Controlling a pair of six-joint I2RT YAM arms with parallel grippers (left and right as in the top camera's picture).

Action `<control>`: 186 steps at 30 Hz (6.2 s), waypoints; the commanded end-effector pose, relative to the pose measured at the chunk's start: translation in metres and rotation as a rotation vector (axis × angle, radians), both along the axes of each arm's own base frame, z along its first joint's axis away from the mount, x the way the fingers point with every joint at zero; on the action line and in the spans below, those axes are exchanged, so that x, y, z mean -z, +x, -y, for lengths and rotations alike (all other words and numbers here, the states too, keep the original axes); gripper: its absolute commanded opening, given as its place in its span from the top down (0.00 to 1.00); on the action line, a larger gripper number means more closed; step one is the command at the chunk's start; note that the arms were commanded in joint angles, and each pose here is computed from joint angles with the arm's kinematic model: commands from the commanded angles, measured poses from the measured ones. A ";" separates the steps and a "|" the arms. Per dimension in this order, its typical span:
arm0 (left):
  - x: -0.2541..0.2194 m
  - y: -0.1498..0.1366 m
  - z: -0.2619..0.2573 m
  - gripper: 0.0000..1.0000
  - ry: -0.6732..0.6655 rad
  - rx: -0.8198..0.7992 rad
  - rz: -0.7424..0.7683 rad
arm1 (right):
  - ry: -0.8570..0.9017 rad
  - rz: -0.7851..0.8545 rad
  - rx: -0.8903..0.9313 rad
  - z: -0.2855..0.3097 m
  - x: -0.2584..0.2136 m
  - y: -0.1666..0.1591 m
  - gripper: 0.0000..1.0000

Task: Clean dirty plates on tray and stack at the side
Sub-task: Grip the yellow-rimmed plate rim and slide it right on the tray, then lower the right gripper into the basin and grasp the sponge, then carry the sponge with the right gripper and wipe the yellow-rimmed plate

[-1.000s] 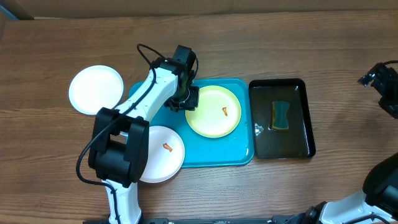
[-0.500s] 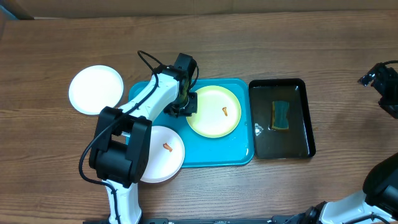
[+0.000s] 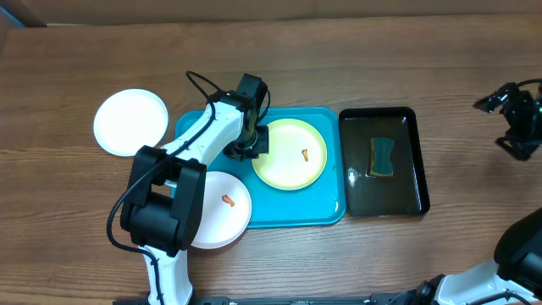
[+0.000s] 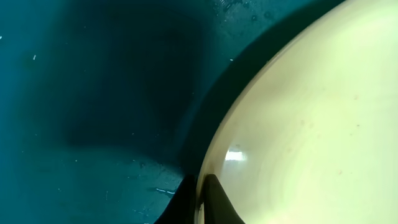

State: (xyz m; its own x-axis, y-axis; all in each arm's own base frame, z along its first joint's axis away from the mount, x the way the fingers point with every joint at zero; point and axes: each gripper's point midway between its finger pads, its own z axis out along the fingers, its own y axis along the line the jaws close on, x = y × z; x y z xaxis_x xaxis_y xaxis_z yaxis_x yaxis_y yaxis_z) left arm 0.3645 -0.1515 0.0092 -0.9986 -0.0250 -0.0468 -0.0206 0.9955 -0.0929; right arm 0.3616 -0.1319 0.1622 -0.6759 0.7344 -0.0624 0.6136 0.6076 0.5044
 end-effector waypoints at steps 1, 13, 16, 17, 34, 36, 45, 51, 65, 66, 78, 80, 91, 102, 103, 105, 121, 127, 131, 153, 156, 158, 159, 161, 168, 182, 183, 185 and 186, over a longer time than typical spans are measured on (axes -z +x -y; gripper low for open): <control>0.006 -0.001 -0.011 0.95 0.037 -0.057 -0.007 | 0.046 0.059 -0.199 -0.051 -0.012 0.007 0.10; 0.006 -0.002 -0.012 0.89 0.038 -0.058 -0.011 | -0.413 -0.294 -0.535 -0.137 0.035 -0.028 0.23; 0.006 -0.003 -0.012 0.89 0.040 -0.058 -0.015 | -0.443 -0.334 -0.558 -0.149 0.047 -0.037 0.22; 0.006 -0.003 -0.012 0.89 0.040 -0.058 -0.016 | -0.440 -0.342 -0.558 -0.153 0.053 -0.040 0.22; 0.007 -0.006 -0.013 0.89 0.045 -0.057 -0.029 | -0.484 -0.272 -0.632 -0.183 0.154 -0.059 0.36; 0.007 -0.006 -0.013 0.89 0.045 -0.057 -0.028 | -0.483 -0.272 -0.632 -0.183 0.154 -0.059 0.85; 0.007 -0.007 -0.013 0.86 0.045 -0.057 -0.030 | -0.483 -0.276 -0.629 -0.184 0.128 -0.048 0.34; 0.007 -0.007 -0.013 0.85 0.045 -0.057 -0.029 | -0.547 -0.182 -0.591 -0.180 0.119 -0.019 0.12; 0.007 -0.007 -0.013 0.85 0.047 -0.057 -0.033 | -0.617 -0.096 -0.545 -0.171 0.147 -0.009 0.26; 0.007 -0.007 -0.013 0.85 0.047 -0.057 -0.033 | -0.618 -0.086 -0.542 -0.171 0.149 -0.007 0.38; 0.007 -0.007 -0.013 0.75 0.047 -0.057 -0.032 | -0.609 -0.151 -0.564 -0.170 0.136 -0.017 0.64; 0.007 -0.006 -0.013 0.74 0.046 -0.057 -0.029 | -0.605 -0.190 -0.575 -0.168 0.137 -0.027 0.59; 0.005 0.011 -0.010 0.69 0.037 -0.048 0.046 | -0.603 -0.135 -0.562 -0.172 0.139 -0.015 0.41; 0.005 0.013 -0.016 0.86 0.068 -0.052 0.058 | -0.582 -0.176 -0.583 -0.175 0.111 -0.015 0.29; 0.005 0.012 -0.016 0.88 0.069 -0.051 0.054 | -0.581 -0.187 -0.586 -0.174 0.111 -0.017 0.19; 0.006 0.010 -0.017 0.96 0.074 -0.051 0.045 | -0.577 -0.223 -0.596 -0.173 0.113 -0.026 0.10; 0.006 0.004 -0.026 0.93 0.120 -0.052 0.025 | -0.511 -0.313 -0.631 -0.176 0.145 -0.063 0.85; 0.006 0.004 -0.026 0.78 0.122 -0.025 0.026 | -0.516 -0.292 -0.630 -0.178 0.116 -0.047 0.96; 0.006 0.004 -0.026 0.57 0.121 -0.019 0.025 | -0.533 -0.267 -0.644 -0.179 0.079 -0.034 0.96; 0.006 0.002 -0.021 0.96 0.094 -0.016 0.016 | -0.551 -0.227 -0.723 -0.183 0.075 -0.028 0.96; 0.006 0.003 -0.020 0.96 0.093 -0.016 0.019 | -0.552 -0.217 -0.720 -0.184 0.072 -0.025 0.96; 0.006 0.003 -0.021 0.94 0.093 -0.016 0.019 | -0.552 -0.216 -0.722 -0.184 0.068 -0.025 0.96; 0.006 0.003 -0.021 0.93 0.094 -0.016 0.019 | -0.552 -0.218 -0.722 -0.185 0.067 -0.025 0.96; 0.006 0.004 -0.020 0.96 0.093 -0.016 0.021 | -0.555 -0.213 -0.725 -0.186 0.067 -0.024 0.96; 0.006 0.004 -0.019 0.96 0.091 -0.013 0.027 | -0.525 -0.176 -0.727 -0.194 0.066 -0.019 0.96; 0.006 0.004 -0.018 0.96 0.091 0.001 0.027 | -0.458 0.066 -0.843 -0.273 0.057 0.006 0.96; 0.006 0.004 -0.017 0.96 0.091 0.010 0.027 | -0.498 0.089 -0.855 -0.281 0.055 0.008 0.96; 0.006 0.004 -0.017 0.96 0.092 0.017 0.027 | -0.587 0.130 -0.858 -0.295 0.053 0.013 0.96; 0.006 0.004 -0.017 0.96 0.092 0.017 0.027 | -0.619 0.152 -0.867 -0.302 0.052 0.015 0.96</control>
